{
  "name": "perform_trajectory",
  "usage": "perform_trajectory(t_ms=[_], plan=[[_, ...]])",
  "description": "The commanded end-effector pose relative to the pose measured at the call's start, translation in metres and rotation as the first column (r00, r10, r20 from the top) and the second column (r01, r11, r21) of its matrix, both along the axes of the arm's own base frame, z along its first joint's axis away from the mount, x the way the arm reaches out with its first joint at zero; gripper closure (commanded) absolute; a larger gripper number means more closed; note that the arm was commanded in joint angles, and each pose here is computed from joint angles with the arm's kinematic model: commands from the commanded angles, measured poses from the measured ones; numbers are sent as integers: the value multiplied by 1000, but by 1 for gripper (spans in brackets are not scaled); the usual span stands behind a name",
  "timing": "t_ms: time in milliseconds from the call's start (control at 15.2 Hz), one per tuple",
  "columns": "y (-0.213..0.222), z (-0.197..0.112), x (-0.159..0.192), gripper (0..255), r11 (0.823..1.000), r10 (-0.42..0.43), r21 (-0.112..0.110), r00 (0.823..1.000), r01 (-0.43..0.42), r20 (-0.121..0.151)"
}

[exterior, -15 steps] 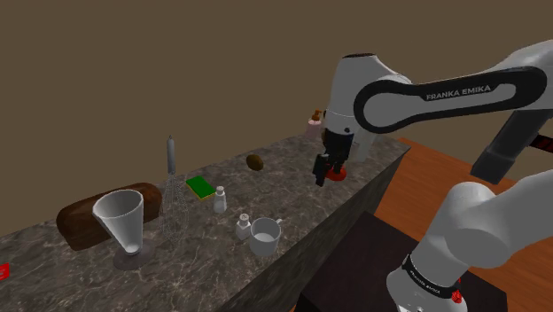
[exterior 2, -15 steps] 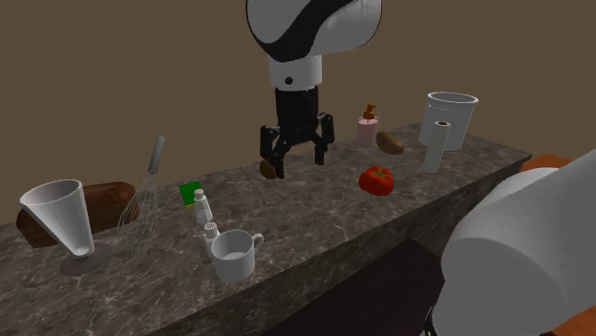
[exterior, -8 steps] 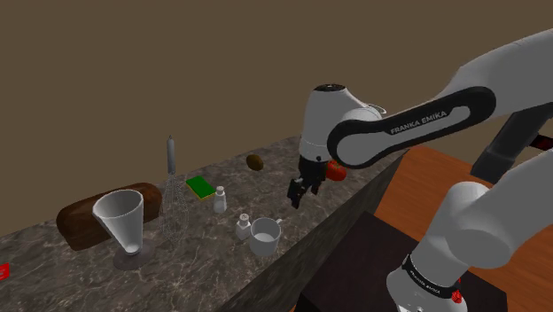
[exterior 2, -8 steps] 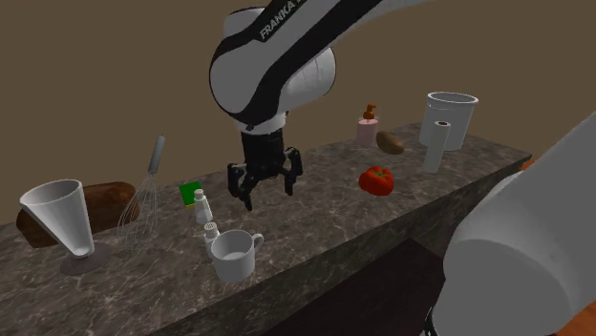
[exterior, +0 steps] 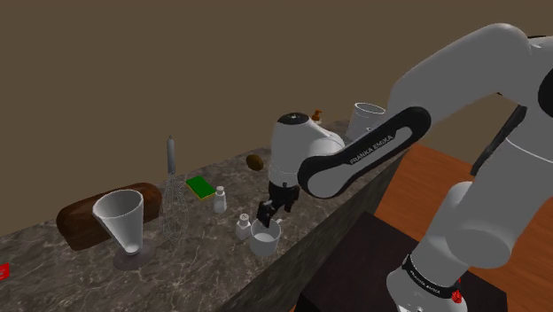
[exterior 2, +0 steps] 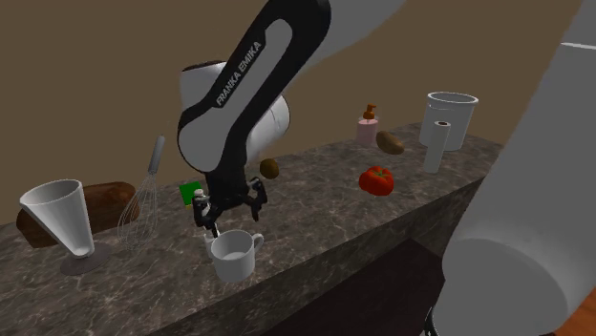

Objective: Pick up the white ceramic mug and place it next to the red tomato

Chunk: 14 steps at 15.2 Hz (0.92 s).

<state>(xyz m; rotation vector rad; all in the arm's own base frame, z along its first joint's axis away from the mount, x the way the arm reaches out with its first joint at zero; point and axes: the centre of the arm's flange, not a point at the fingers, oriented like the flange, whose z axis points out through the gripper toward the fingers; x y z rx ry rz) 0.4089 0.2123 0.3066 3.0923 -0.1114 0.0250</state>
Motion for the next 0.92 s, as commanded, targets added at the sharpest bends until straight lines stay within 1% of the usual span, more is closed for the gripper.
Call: perform_trajectory(t_ms=[0,330,858], plan=[[16,-18,7,0,1000,-4,-1,1000,4,10],[56,-64,30,0,1000,-12,-8,999,12,30],[54,-103,32,0,1000,-12,-8,999,12,30]])
